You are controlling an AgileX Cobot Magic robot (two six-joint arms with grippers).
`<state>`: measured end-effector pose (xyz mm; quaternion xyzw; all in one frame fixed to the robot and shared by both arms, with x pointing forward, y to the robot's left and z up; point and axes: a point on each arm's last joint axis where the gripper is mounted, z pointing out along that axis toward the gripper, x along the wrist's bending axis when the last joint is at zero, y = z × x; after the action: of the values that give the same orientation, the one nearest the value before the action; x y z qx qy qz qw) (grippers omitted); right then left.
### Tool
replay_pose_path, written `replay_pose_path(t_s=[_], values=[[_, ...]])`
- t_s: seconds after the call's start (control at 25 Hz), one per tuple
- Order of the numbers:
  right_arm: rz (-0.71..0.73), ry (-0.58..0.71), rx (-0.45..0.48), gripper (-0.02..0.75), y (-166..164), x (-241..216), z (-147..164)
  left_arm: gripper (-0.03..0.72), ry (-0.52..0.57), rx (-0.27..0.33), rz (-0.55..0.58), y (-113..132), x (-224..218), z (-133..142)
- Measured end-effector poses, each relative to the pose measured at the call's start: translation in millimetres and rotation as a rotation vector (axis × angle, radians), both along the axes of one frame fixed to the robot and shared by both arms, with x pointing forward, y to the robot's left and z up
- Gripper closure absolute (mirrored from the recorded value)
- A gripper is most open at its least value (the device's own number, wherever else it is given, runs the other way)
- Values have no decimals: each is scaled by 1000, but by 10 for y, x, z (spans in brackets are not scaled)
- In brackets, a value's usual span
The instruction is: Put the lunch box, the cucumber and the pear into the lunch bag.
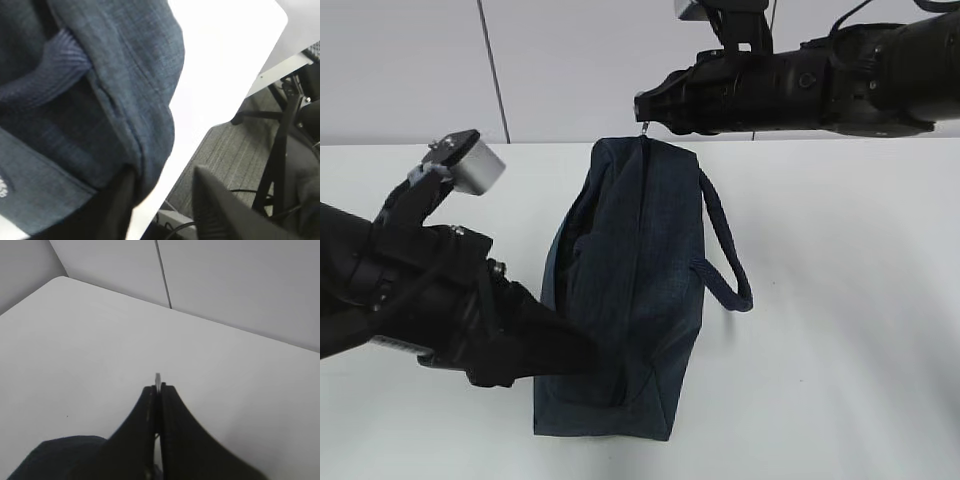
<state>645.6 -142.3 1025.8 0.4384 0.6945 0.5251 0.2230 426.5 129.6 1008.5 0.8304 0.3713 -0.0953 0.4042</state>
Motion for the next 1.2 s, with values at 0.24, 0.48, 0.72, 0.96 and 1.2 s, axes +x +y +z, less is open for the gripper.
replay_pose_path(t_s=[0.24, 0.48, 0.72, 0.96, 1.2], values=[[42, 10, -5, 738, 21, -20, -6, 345, -120, -87, 121, 69, -13, 278], [92, 17, 24, 738, 63, -49, 6, 338, -316, -167, 339, 244, 15, 618], [103, 16, 25, 738, 71, -55, 7, 338, -368, -180, 428, 176, 274, 758], [112, 12, 10, 738, 71, -58, 1, 338, -355, -172, 433, -62, 680, 775], [111, 12, 0, 738, 67, -58, -4, 338, -229, -167, 367, -146, 996, 622]])
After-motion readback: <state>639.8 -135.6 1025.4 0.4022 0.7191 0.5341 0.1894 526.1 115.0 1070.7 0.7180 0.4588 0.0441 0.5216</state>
